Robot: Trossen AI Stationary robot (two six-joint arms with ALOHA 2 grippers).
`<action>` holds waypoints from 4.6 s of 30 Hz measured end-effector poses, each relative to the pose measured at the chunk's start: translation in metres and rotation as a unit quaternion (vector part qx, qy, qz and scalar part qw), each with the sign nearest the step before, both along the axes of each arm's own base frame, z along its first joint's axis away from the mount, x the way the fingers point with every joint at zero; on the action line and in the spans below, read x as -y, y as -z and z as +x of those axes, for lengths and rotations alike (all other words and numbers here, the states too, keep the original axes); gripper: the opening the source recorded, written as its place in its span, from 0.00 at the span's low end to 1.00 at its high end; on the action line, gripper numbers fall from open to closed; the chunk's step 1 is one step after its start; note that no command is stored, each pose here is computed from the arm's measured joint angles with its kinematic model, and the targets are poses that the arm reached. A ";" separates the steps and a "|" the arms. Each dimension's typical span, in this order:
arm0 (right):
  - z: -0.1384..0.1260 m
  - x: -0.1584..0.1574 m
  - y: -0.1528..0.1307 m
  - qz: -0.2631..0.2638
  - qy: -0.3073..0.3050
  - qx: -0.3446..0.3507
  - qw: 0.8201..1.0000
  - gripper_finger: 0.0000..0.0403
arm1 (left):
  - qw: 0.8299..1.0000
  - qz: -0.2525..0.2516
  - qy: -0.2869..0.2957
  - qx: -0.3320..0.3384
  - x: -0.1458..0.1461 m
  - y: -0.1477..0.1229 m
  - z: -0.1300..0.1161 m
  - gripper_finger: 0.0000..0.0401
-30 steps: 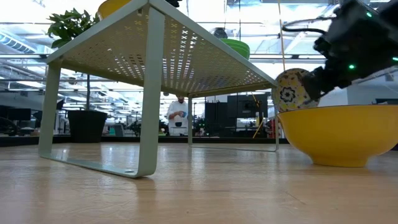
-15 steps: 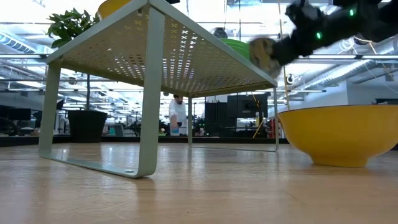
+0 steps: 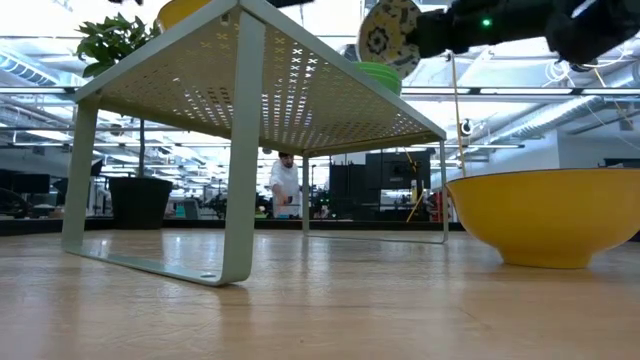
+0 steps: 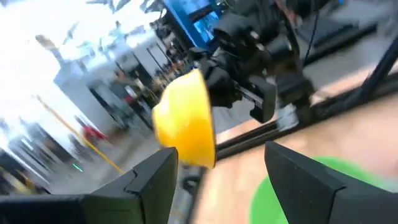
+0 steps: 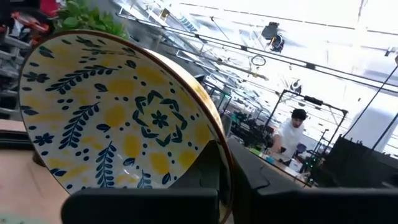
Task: Pick & Place Mini bowls
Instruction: Stack the bottom patterned bowl on the patterned bowl on the shelf
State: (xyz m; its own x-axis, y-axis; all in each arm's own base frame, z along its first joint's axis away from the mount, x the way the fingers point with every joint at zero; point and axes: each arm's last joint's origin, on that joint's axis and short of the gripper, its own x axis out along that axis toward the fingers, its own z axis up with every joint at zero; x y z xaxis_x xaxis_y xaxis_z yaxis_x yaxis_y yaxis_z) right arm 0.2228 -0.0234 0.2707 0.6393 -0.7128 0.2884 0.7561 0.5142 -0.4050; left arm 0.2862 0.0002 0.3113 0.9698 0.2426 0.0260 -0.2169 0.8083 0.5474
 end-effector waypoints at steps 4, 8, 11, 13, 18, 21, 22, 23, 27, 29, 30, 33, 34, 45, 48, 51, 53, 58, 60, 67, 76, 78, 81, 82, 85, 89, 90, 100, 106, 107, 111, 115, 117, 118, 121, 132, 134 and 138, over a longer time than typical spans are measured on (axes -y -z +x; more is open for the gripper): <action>0.013 0.000 -0.008 -0.013 -0.017 0.002 1.000 0.00 | 0.991 0.133 -0.006 -0.014 0.001 0.018 0.023 0.61; 0.025 -0.002 -0.020 -0.031 -0.031 0.007 0.999 0.00 | 0.981 0.180 -0.054 0.045 0.002 0.020 0.035 0.61; 0.031 -0.002 -0.025 -0.036 -0.028 0.009 0.999 0.00 | 0.976 0.176 -0.089 0.087 0.002 0.016 0.036 0.61; 0.034 -0.002 -0.026 -0.036 -0.029 0.009 0.999 0.00 | 0.976 0.170 -0.098 0.099 0.001 0.014 0.035 0.61; 0.043 -0.003 -0.030 -0.047 -0.052 0.026 0.997 0.00 | 0.977 0.159 -0.100 0.101 -0.002 0.015 0.035 0.61; 0.049 -0.003 -0.033 -0.050 -0.055 0.030 0.997 0.00 | 0.977 0.161 -0.101 0.100 -0.003 0.015 0.035 0.61; 0.051 -0.004 -0.033 -0.052 -0.060 0.027 0.996 0.00 | 0.977 0.161 -0.102 0.099 -0.003 0.015 0.035 0.61; 0.053 -0.004 -0.033 -0.053 -0.064 0.027 0.996 0.00 | 0.976 0.161 -0.106 0.099 -0.003 0.015 0.035 0.61; 0.061 -0.007 -0.034 -0.054 -0.078 0.026 0.995 0.00 | 0.974 0.166 -0.120 0.097 -0.004 0.014 0.035 0.61; 0.062 -0.009 -0.033 -0.058 -0.077 0.019 0.995 0.00 | 0.973 0.169 -0.131 0.091 -0.004 0.014 0.035 0.61; 0.062 -0.009 -0.032 -0.058 -0.077 0.018 0.995 0.00 | 0.972 0.169 -0.135 0.088 -0.004 0.015 0.034 0.61; 0.063 -0.009 -0.031 -0.056 -0.078 0.018 0.995 0.00 | 0.971 0.170 -0.144 0.086 -0.004 0.015 0.034 0.61; 0.063 -0.009 -0.031 -0.055 -0.078 0.018 0.995 0.00 | 0.971 0.169 -0.144 0.086 -0.004 0.015 0.034 0.61; 0.065 -0.009 -0.028 -0.038 -0.076 0.015 0.996 0.01 | 0.967 0.151 -0.172 0.112 -0.001 0.009 0.031 0.25; 0.066 -0.009 -0.025 -0.019 -0.085 0.014 0.996 0.03 | 0.965 0.145 -0.187 0.113 0.000 0.009 0.030 0.22; 0.067 -0.009 -0.023 -0.004 -0.093 0.010 0.996 0.06 | 0.961 0.136 -0.206 0.121 0.002 0.007 0.029 0.20; 0.068 -0.009 -0.020 0.006 -0.100 0.003 0.995 0.12 | 0.960 0.135 -0.215 0.118 0.002 0.007 0.028 0.13; 0.071 -0.011 -0.011 0.029 -0.121 -0.027 0.992 0.30 | 0.951 0.130 -0.254 0.121 0.004 0.004 0.025 0.04; 0.073 -0.013 -0.006 0.041 -0.124 -0.048 0.990 0.36 | 0.948 0.134 -0.269 0.110 0.004 0.005 0.024 0.03; 0.070 -0.035 0.002 0.049 -0.078 -0.096 0.991 0.48 | 0.931 0.135 -0.322 0.105 0.012 -0.017 0.012 0.03; 0.060 -0.064 0.001 0.042 0.014 -0.128 0.991 0.48 | 0.894 0.111 -0.433 0.019 0.025 -0.101 -0.011 0.03; 0.058 -0.068 0.001 0.039 0.035 -0.136 0.989 0.47 | 0.896 0.111 -0.429 0.001 0.025 -0.117 -0.012 0.03; 0.056 -0.072 0.002 0.037 0.060 -0.148 0.986 0.46 | 0.896 0.104 -0.431 -0.022 0.021 -0.133 -0.011 0.03; 0.055 -0.074 0.002 0.037 0.067 -0.151 0.986 0.45 | 0.895 0.100 -0.434 -0.030 0.018 -0.136 -0.011 0.03; 0.053 -0.077 0.002 0.033 0.086 -0.163 0.982 0.44 | 0.903 0.084 -0.420 -0.042 0.010 -0.142 -0.011 0.03; 0.051 -0.080 0.002 0.033 0.106 -0.171 0.979 0.44 | 0.920 0.041 -0.383 -0.079 -0.002 -0.136 -0.013 0.03; 0.051 -0.080 0.002 0.034 0.110 -0.172 0.978 0.44 | 0.926 0.022 -0.367 -0.089 -0.005 -0.135 -0.015 0.03; 0.051 -0.079 0.002 0.035 0.115 -0.173 0.978 0.43 | 0.914 -0.286 -0.007 -0.288 -0.012 -0.127 -0.039 0.03; 0.051 -0.079 0.002 0.036 0.115 -0.170 0.978 0.42 | 0.843 -0.307 0.100 -0.431 0.020 -0.107 -0.047 0.03; 0.051 -0.079 0.002 0.037 0.115 -0.170 0.978 0.42 | 0.840 -0.304 0.096 -0.439 0.025 -0.103 -0.044 0.03; 0.051 -0.079 0.002 0.041 0.114 -0.164 0.979 0.42 | 0.850 -0.264 0.073 -0.450 0.041 -0.090 -0.026 0.03; 0.051 -0.079 0.002 0.042 0.113 -0.163 0.979 0.42 | 0.838 -0.239 0.087 -0.482 0.046 -0.073 -0.006 0.03; 0.051 -0.079 0.002 0.042 0.114 -0.163 0.979 0.42 | 0.839 -0.228 0.088 -0.486 0.044 -0.066 0.005 0.03; 0.051 -0.079 0.002 0.042 0.113 -0.163 0.979 0.42 | 0.838 -0.224 0.088 -0.489 0.043 -0.063 0.010 0.03; 0.051 -0.079 0.002 0.042 0.114 -0.163 0.979 0.41 | 0.833 -0.221 0.088 -0.499 0.034 -0.057 0.022 0.03; 0.051 -0.079 0.002 0.041 0.114 -0.165 0.979 0.41 | 0.812 -0.268 0.068 -0.514 0.000 -0.038 0.044 0.03; 0.051 -0.079 0.002 0.041 0.114 -0.165 0.979 0.41 | 0.808 -0.274 0.060 -0.518 -0.003 -0.034 0.046 0.03; 0.051 -0.079 0.002 0.041 0.114 -0.165 0.979 0.41 | 0.798 -0.291 0.041 -0.527 -0.007 -0.032 0.045 0.03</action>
State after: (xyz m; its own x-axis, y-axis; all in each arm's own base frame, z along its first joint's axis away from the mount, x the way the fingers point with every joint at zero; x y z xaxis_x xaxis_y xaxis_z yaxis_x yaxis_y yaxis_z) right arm 0.2738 0.0556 0.2686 0.5101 -0.8596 0.0291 0.6898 0.3887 -0.6108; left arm 0.3309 0.0073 0.3430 0.3917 -0.1482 -0.9081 0.1822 0.9799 -0.0813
